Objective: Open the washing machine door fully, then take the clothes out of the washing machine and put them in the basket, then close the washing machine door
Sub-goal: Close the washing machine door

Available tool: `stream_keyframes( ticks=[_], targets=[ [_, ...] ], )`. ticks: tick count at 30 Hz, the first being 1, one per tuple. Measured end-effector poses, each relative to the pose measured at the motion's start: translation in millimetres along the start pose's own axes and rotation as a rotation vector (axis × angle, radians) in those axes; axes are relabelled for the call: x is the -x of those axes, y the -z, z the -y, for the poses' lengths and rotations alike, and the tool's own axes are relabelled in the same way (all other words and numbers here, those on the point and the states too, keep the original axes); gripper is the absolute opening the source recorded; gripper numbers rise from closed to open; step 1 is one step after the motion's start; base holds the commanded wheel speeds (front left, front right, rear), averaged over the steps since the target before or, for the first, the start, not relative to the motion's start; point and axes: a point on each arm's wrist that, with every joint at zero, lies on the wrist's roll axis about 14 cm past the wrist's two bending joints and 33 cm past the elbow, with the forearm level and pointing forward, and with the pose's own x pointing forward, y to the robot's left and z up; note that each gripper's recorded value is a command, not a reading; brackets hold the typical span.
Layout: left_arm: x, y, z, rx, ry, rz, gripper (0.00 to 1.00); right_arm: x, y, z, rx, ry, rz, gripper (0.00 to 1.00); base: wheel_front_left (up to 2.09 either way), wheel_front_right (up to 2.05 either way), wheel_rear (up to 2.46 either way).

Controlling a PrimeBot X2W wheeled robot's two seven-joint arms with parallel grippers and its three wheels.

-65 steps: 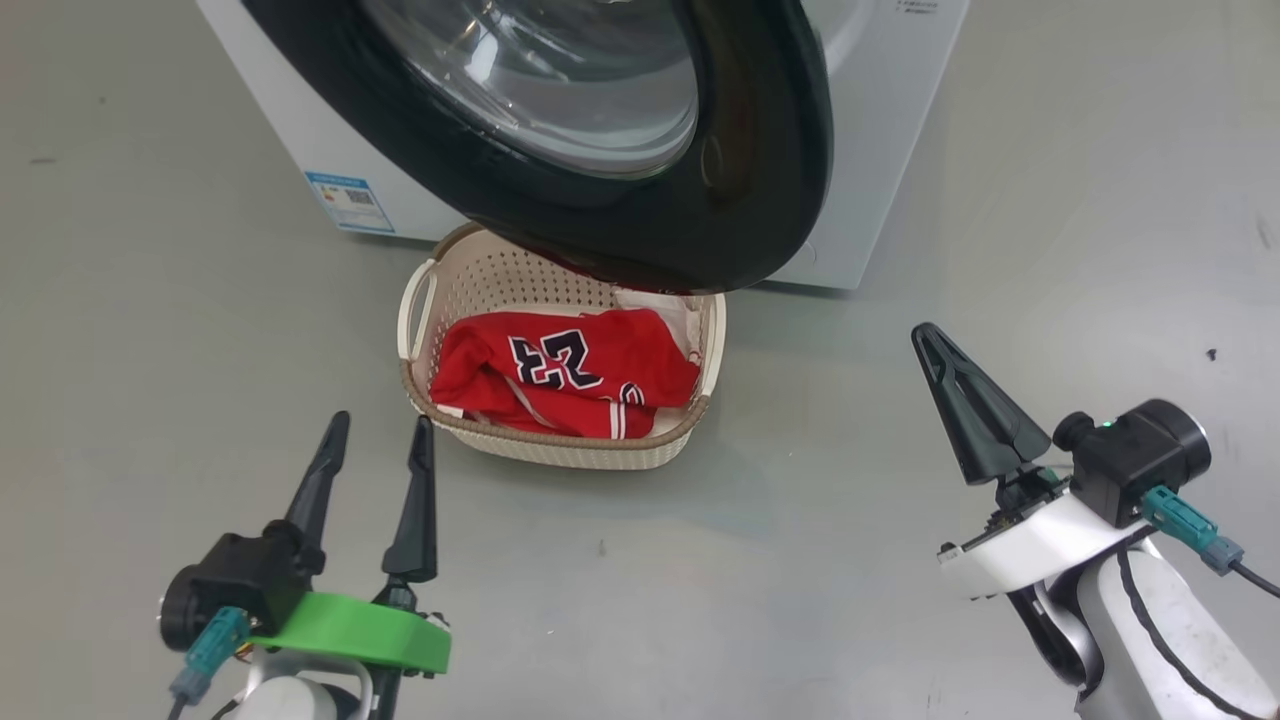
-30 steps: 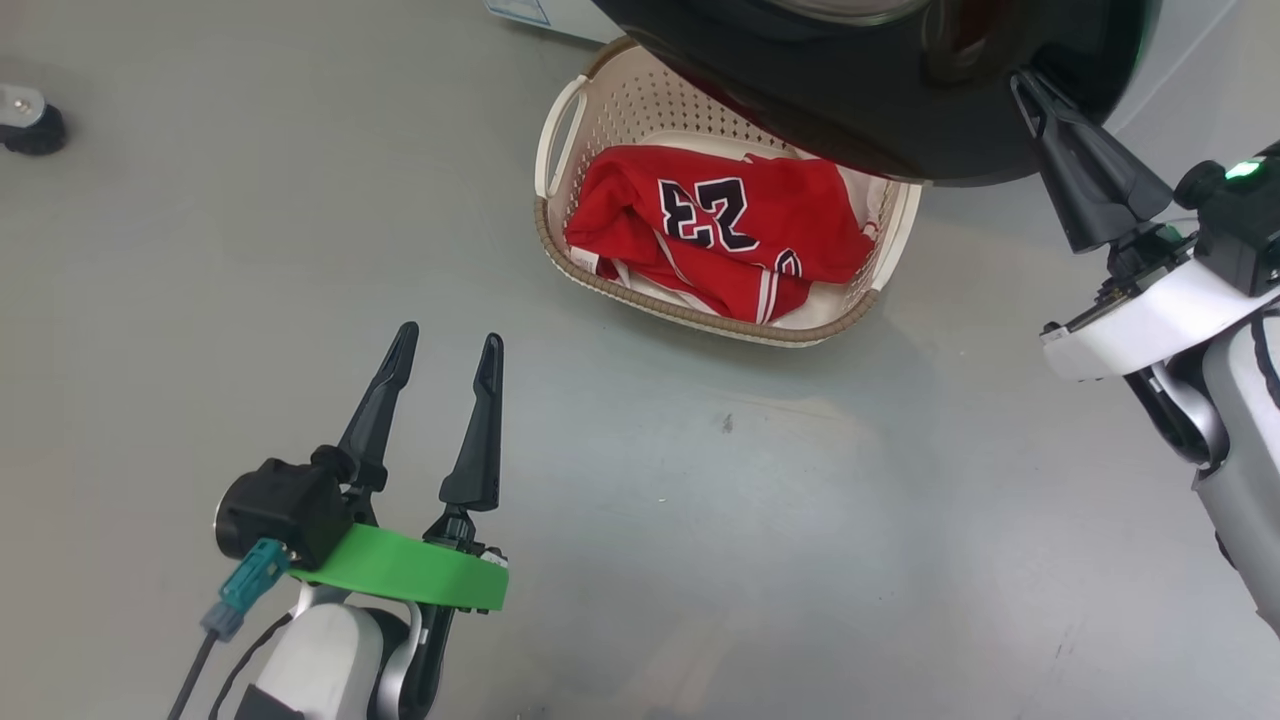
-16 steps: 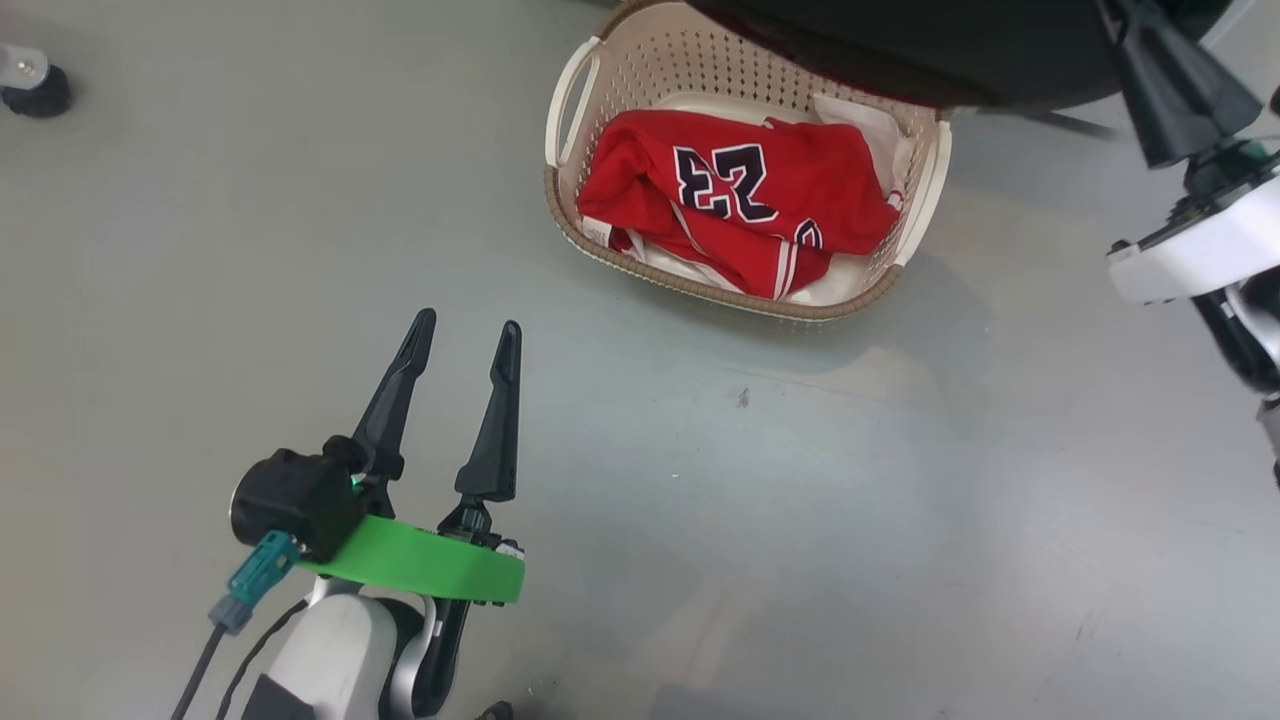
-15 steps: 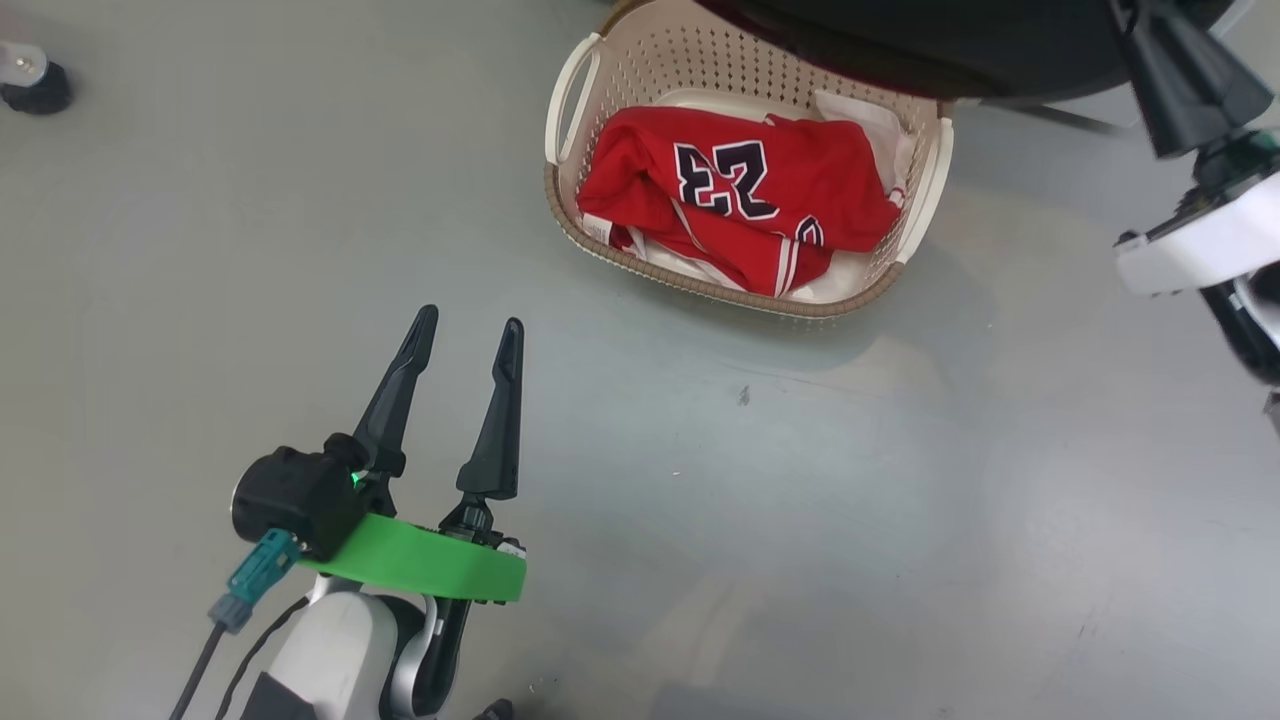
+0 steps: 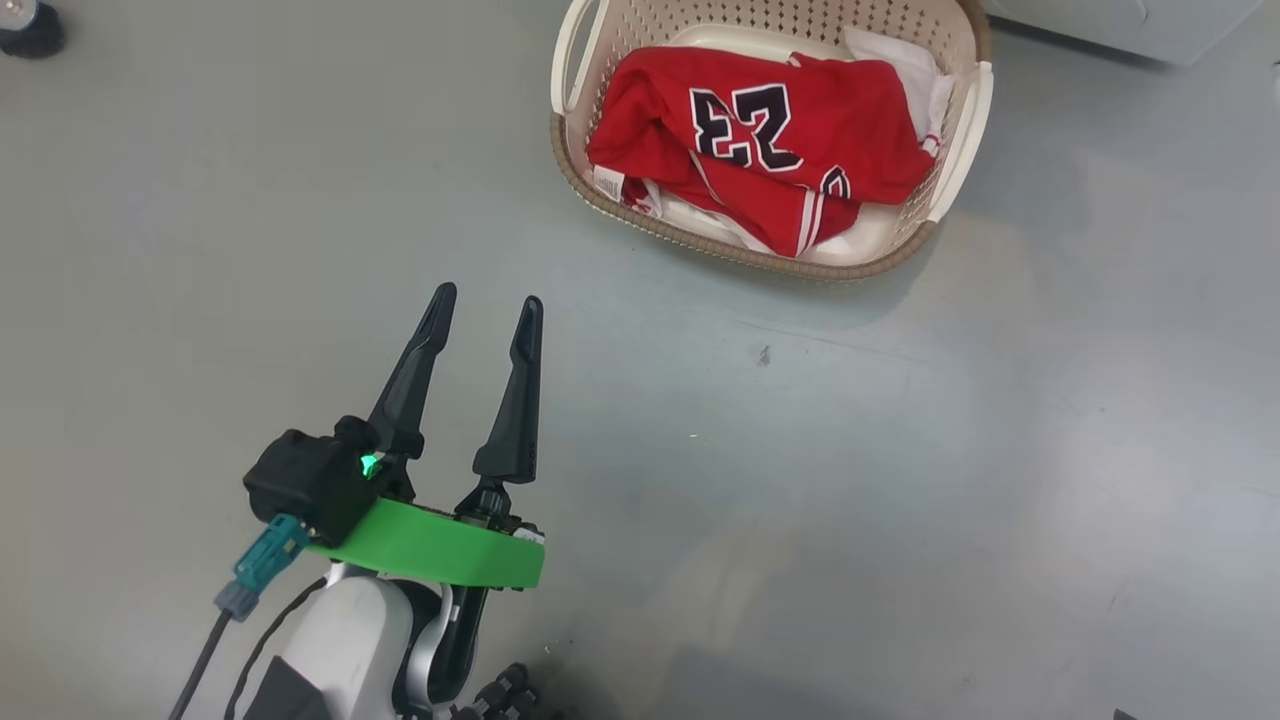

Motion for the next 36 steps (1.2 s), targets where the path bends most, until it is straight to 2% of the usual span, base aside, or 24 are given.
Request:
stream_keyframes(
  ticks=[12, 25, 36],
  targets=[
    [-7, 5, -4, -0.005, -0.018, -0.013, 1.00, -21, 4, 34, 0.033, 0.056, 0.009, 0.00, 0.00, 0.00, 0.00],
    [-10, 4, -5, -0.001, -0.025, -0.010, 1.00, -27, 7, 31, 0.002, 0.068, 0.012, 0.00, 0.00, 0.00, 0.00],
    [-8, -8, -5, -0.022, -0.024, 0.021, 1.00, -9, 10, 24, 0.001, 0.090, -0.042, 0.00, 0.00, 0.00, 0.00]
  ],
)
